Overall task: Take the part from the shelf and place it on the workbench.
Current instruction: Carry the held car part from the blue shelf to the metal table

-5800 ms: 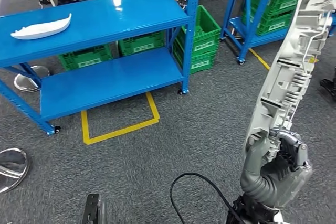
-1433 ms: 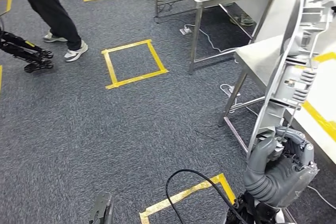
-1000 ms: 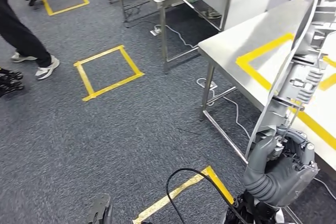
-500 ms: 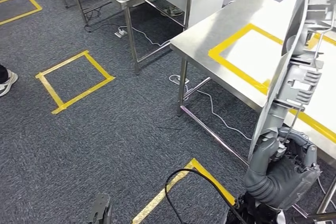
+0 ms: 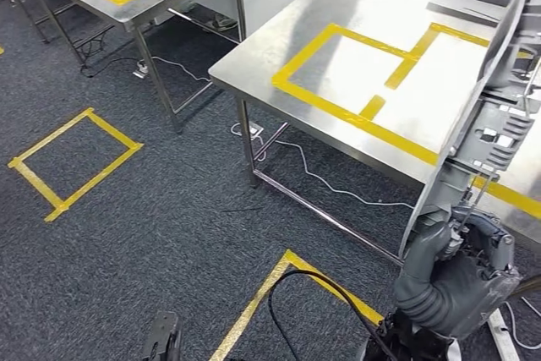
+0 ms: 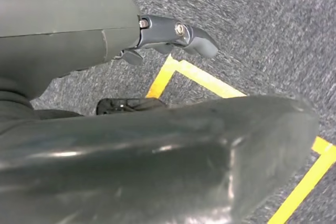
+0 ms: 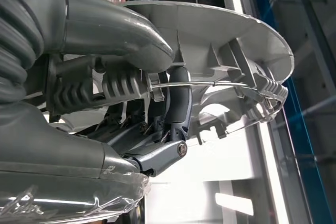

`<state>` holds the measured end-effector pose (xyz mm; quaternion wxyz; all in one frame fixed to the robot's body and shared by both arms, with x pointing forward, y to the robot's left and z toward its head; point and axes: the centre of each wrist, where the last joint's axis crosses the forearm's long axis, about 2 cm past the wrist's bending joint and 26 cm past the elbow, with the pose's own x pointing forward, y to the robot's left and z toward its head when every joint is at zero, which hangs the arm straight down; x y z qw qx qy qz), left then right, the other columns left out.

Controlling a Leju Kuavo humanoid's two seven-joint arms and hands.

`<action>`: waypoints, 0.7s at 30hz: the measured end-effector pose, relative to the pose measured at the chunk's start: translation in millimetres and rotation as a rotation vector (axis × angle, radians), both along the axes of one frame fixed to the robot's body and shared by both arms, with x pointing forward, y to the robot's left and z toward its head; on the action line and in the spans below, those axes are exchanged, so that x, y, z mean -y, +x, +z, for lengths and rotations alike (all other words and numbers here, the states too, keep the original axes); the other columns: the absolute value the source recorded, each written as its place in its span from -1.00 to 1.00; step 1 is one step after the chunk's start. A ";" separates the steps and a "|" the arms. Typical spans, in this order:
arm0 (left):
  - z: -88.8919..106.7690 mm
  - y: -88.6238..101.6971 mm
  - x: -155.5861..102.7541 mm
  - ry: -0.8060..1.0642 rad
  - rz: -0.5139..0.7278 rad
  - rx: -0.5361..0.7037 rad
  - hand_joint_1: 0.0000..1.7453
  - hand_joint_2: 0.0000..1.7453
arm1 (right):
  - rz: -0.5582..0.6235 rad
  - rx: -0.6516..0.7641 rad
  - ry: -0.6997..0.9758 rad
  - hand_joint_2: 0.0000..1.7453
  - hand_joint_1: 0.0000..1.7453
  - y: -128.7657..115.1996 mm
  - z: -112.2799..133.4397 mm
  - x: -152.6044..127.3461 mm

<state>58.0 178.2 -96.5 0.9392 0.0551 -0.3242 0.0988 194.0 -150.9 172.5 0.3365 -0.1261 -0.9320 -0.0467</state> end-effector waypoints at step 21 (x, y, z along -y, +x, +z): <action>0.5 1.3 1.2 -0.003 0.095 0.017 -1.00 1.00 | -0.009 0.012 -0.004 1.00 1.00 -0.3 1.1 0.2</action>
